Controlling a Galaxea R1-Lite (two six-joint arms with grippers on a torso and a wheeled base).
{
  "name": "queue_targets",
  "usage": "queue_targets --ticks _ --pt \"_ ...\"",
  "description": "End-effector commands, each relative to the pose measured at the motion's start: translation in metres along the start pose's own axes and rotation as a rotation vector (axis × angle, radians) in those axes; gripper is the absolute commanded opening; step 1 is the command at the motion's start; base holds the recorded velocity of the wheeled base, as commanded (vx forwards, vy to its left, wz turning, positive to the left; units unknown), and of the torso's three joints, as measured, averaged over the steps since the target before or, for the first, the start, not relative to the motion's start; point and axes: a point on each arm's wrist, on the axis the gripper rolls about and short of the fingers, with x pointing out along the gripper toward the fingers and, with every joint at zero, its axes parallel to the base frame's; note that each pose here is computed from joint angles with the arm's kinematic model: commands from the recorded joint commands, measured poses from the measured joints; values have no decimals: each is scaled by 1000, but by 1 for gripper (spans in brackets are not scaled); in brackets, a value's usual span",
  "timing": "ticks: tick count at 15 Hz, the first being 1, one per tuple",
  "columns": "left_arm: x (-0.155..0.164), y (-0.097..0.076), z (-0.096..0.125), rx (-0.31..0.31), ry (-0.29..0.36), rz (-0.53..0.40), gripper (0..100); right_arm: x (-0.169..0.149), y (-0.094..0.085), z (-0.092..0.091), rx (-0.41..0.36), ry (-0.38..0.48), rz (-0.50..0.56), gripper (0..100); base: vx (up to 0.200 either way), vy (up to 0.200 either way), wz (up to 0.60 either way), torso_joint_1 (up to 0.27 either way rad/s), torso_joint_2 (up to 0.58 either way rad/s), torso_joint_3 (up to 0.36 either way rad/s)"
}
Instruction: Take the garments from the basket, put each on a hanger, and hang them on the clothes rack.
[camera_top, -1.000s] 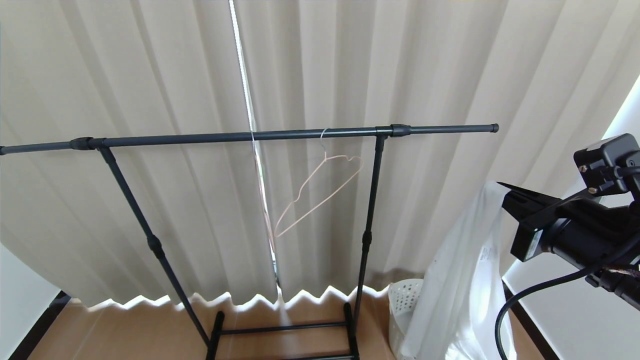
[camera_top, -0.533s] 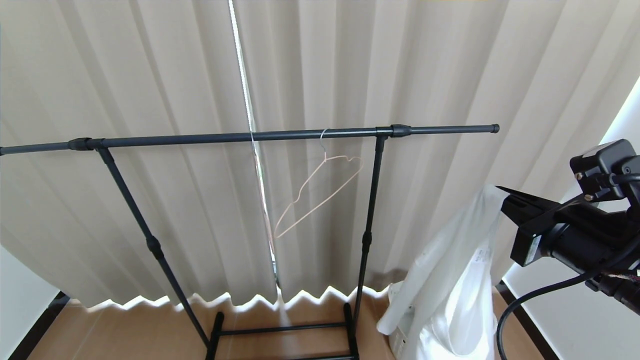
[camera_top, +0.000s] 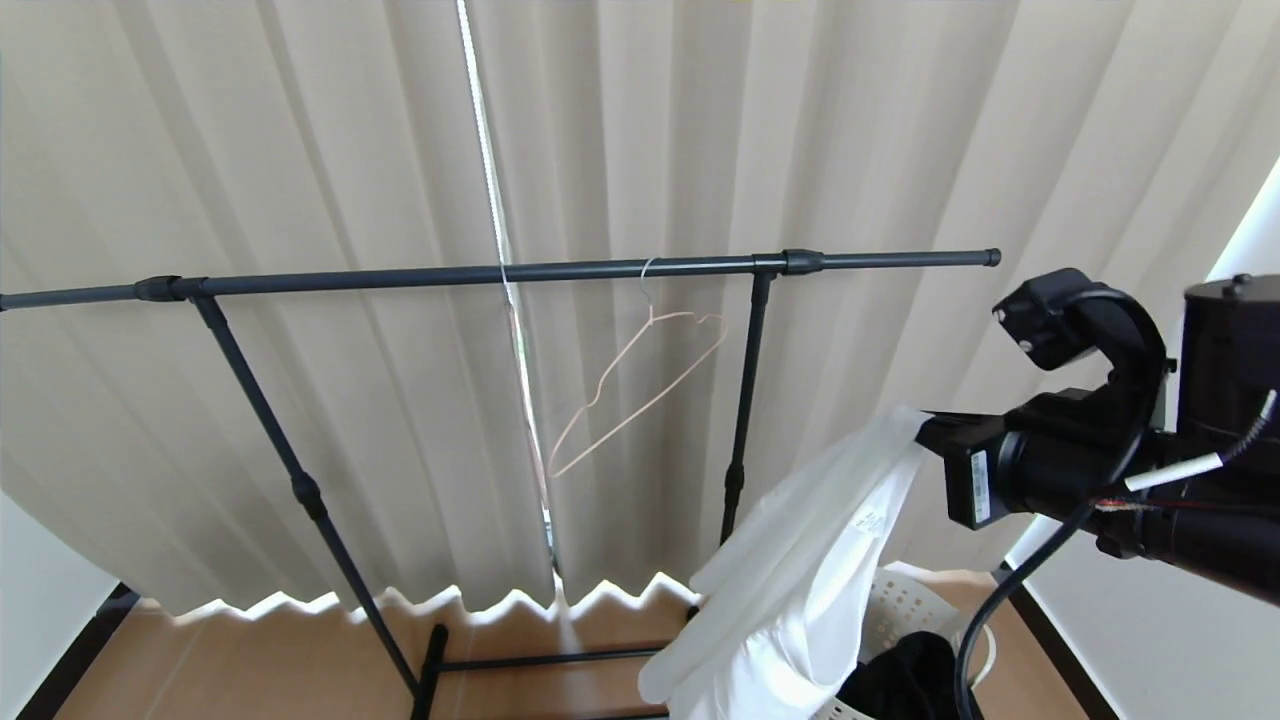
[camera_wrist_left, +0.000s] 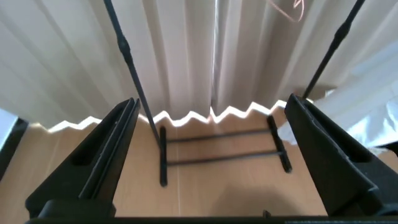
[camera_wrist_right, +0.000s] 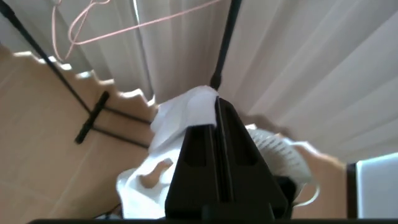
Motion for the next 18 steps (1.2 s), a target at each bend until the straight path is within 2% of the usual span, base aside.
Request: queue_targets --ticks 1,3,4,5,8,12,13,16,18 --pt "58 -2 80 -81 254 -111 100 13 22 35 178 136 81 0 0 0 0 0 0 0" --pt "88 -28 102 -175 361 -255 100 27 30 36 212 153 89 0 0 0 0 0 0 0" --pt "100 -40 110 -189 398 -282 100 33 32 36 235 154 82 0 0 0 0 0 0 0" --pt "119 -63 118 -159 448 -296 100 40 35 40 287 151 75 0 0 0 0 0 0 0" --pt "138 -107 131 -118 490 -410 100 42 41 47 345 131 88 0 0 0 0 0 0 0" --pt "151 -161 130 -90 561 -516 100 40 47 50 366 123 102 0 0 0 0 0 0 0" --pt "156 -182 127 -87 592 -540 100 38 51 50 365 123 117 0 0 0 0 0 0 0" --pt "176 -209 128 -78 599 -546 100 33 62 50 365 112 158 0 0 0 0 0 0 0" --pt "184 -218 129 -77 600 -548 100 32 66 49 361 116 168 0 0 0 0 0 0 0"
